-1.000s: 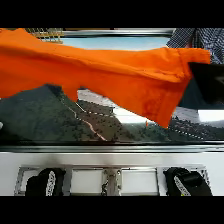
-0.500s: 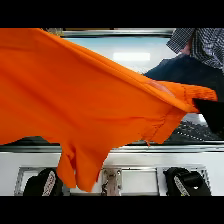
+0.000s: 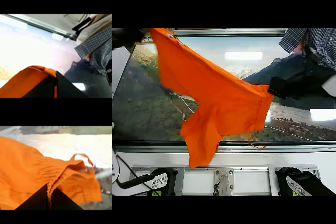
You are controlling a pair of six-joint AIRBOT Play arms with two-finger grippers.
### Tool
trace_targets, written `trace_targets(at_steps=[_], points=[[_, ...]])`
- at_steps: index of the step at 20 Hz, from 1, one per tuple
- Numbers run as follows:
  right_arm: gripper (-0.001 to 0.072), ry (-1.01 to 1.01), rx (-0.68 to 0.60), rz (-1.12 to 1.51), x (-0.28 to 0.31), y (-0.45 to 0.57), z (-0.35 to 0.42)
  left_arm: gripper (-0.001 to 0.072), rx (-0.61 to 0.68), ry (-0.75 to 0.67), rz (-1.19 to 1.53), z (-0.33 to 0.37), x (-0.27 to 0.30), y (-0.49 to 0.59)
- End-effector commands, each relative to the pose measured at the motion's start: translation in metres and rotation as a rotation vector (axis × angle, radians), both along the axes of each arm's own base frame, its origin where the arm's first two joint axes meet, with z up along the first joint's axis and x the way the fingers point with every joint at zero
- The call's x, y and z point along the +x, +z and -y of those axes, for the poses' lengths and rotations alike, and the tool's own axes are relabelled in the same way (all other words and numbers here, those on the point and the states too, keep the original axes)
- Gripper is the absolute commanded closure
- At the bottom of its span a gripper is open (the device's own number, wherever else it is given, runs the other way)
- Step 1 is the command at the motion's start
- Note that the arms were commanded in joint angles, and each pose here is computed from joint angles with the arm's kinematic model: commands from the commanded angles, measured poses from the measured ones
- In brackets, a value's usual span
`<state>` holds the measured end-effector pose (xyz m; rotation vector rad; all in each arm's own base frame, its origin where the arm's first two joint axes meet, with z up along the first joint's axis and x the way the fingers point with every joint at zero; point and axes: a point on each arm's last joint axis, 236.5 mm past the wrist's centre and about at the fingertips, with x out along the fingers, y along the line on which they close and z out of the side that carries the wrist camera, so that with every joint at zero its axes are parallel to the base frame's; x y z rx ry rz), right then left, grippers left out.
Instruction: Fold the clothes and pants, and hang the long-sleeved shirts on hangers.
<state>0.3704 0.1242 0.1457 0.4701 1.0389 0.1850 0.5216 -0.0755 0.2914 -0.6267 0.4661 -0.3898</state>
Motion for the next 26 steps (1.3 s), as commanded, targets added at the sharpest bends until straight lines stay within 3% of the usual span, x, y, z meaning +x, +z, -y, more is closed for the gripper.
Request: trace_targets(at_steps=[1, 5, 10, 12, 21, 26], points=[[0.0698, -0.024, -0.062, -0.030, 0.066, -0.052, 0.014, 0.0702, -0.021, -0.047, -0.101, 0.029, 0.040, -0.062], [0.0697, -0.051, -0.076, 0.120, 0.110, -0.039, 0.029, 0.0702, 0.005, -0.113, -0.126, 0.038, 0.047, -0.067], [0.0698, 0.077, -0.215, 0.057, 0.089, -0.059, 0.040, 0.0702, 0.275, -0.081, -0.309, 0.008, 0.009, -0.114], [0.0698, 0.111, -0.303, -0.022, 0.073, -0.080, 0.055, 0.0702, 0.305, -0.091, -0.392, 0.007, -0.022, -0.143], [0.0698, 0.204, -0.430, -0.263, 0.010, -0.177, 0.083, 0.0702, 0.302, -0.168, -0.801, 0.027, -0.209, -0.327], [0.0696, 0.194, -0.432, -0.268, 0.001, -0.213, 0.085, 0.0702, 0.313, -0.167, -0.872, 0.037, -0.247, -0.376]])
